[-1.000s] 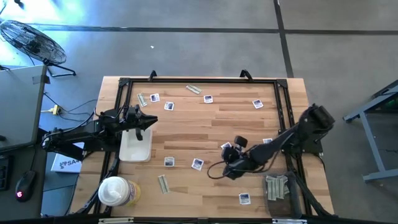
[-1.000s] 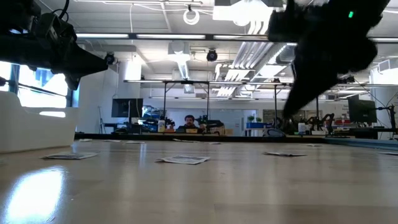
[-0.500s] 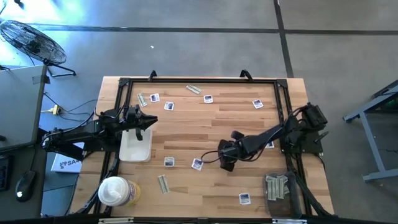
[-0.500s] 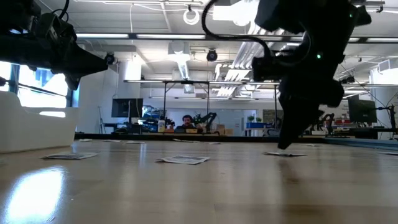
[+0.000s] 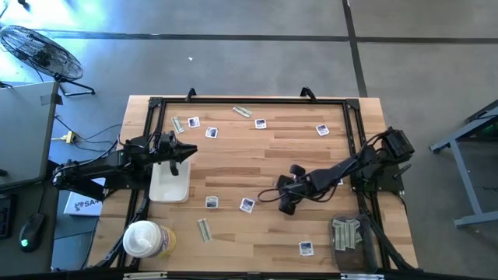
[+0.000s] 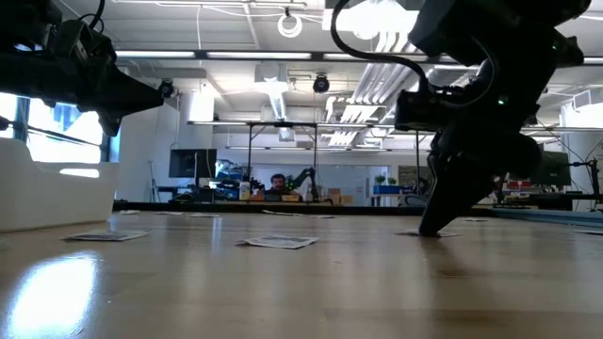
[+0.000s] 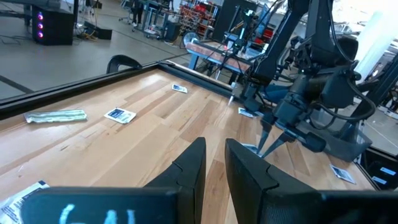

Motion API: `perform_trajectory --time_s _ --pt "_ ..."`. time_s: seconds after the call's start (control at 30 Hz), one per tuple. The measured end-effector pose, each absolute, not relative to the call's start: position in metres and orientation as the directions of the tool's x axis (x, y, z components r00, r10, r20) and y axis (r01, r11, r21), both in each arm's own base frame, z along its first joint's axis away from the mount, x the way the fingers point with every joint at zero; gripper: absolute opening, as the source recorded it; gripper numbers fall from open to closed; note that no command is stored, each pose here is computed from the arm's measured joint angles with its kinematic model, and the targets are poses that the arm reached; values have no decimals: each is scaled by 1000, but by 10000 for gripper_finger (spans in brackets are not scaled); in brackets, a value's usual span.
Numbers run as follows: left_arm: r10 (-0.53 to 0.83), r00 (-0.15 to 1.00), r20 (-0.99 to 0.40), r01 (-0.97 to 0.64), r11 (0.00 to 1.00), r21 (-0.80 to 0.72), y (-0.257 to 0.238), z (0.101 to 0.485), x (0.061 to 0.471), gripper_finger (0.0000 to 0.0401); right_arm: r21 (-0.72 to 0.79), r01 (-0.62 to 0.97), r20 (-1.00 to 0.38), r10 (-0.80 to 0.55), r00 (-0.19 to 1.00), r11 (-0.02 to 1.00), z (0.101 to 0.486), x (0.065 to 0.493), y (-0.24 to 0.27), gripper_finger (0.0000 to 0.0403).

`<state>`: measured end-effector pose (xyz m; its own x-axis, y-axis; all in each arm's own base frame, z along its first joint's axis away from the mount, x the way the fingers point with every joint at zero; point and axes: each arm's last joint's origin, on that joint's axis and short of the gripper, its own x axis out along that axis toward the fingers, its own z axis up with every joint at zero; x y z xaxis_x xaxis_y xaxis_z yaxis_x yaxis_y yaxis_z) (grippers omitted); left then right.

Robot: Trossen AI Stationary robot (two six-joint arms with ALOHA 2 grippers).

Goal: Pick & Place First Aid Supplies
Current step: Put the blue alcohol pad into the white bin

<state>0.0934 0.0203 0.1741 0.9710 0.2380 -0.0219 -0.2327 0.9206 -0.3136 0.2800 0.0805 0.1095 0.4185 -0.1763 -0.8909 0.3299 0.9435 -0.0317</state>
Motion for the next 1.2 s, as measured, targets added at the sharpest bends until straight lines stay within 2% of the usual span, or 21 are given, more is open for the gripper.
perform_trajectory --time_s 0.23,0.47,0.67,0.8,1.03,1.2 --pt "238 971 -22 -233 921 -314 20 174 93 60 -30 340 -861 -197 470 940 106 281 80 4" --pt "238 971 -22 -233 921 -314 20 174 93 60 -17 307 -805 -195 560 952 131 293 82 14" --pt "238 971 -22 -233 921 -314 20 174 93 60 45 212 -653 -132 746 976 162 309 87 3" --pt "238 971 -21 -232 921 -314 20 174 93 60 42 135 -494 -97 864 990 177 321 91 7" --pt "238 971 -19 -231 919 -318 20 174 93 60 10 -11 -253 13 967 1000 191 341 88 3" --pt "218 975 52 -183 909 -375 20 179 94 60 6 -99 -108 99 989 995 194 350 84 2"
